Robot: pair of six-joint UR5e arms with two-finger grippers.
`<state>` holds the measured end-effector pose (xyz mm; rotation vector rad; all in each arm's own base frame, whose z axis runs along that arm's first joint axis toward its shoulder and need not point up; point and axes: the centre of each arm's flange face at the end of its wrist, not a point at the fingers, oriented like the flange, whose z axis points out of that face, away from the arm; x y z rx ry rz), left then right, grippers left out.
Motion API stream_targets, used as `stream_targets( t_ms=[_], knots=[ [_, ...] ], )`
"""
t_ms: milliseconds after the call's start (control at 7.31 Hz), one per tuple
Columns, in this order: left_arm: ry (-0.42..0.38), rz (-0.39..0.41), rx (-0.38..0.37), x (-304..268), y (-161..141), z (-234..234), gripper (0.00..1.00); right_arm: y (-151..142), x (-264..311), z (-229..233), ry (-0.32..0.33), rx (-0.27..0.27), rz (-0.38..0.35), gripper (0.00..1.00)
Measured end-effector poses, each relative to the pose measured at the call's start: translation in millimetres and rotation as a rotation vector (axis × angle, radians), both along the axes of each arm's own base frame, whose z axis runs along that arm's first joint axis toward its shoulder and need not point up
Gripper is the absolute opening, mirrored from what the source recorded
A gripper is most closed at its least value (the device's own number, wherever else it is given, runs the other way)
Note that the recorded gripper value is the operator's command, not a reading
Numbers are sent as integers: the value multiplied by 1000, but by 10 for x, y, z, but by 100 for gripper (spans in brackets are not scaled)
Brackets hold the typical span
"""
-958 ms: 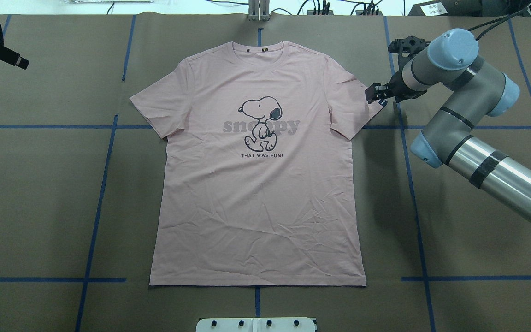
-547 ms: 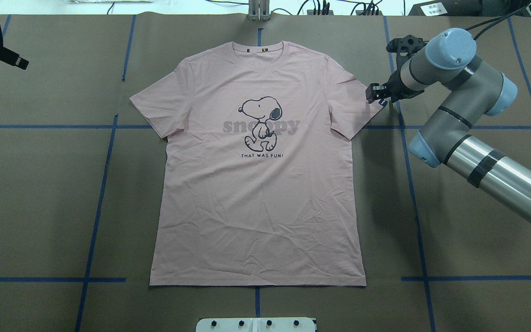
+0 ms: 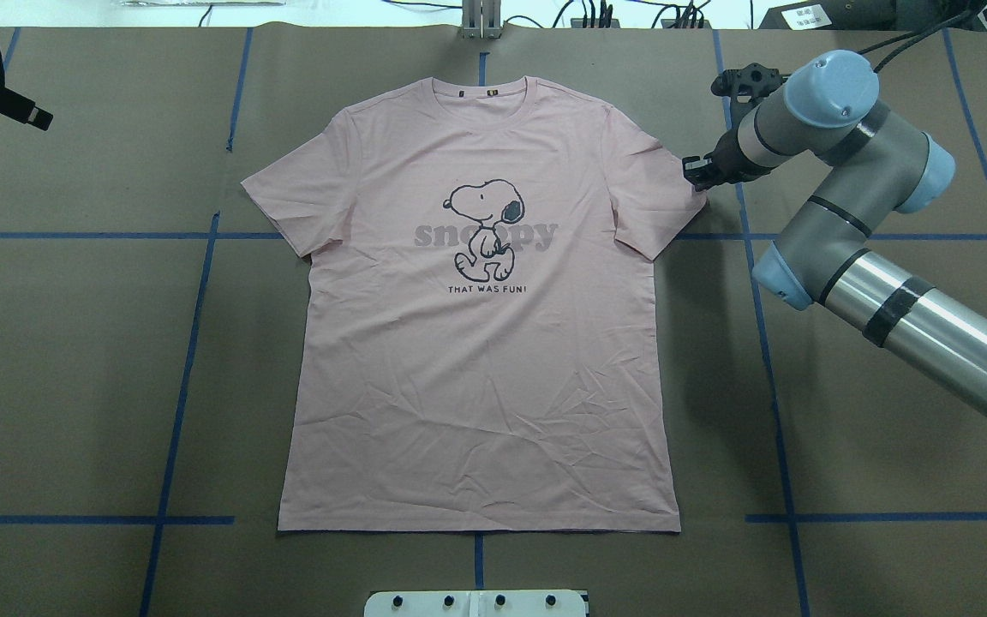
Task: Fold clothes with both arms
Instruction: 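Move the right gripper to the sleeve nearest it and grasp it, then fold the grasped sleeve inward across the shirt body with the right gripper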
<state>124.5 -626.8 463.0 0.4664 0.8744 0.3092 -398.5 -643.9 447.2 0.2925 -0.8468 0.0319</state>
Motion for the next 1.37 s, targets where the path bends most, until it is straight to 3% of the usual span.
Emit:
stream_targets(
  t_ms=[684,958,1368],
  knots=[
    [-2,0,-2,-2,6,25,100,-27,-166,-1218,-119,135,-1,0],
    [-2,0,-3,-4,13,51,100,67,-600,-1553,-110,185,25,0],
    [0,1,-4,4,6,158,100,5,-1133,-1807,-67,215,64,0]
  ],
)
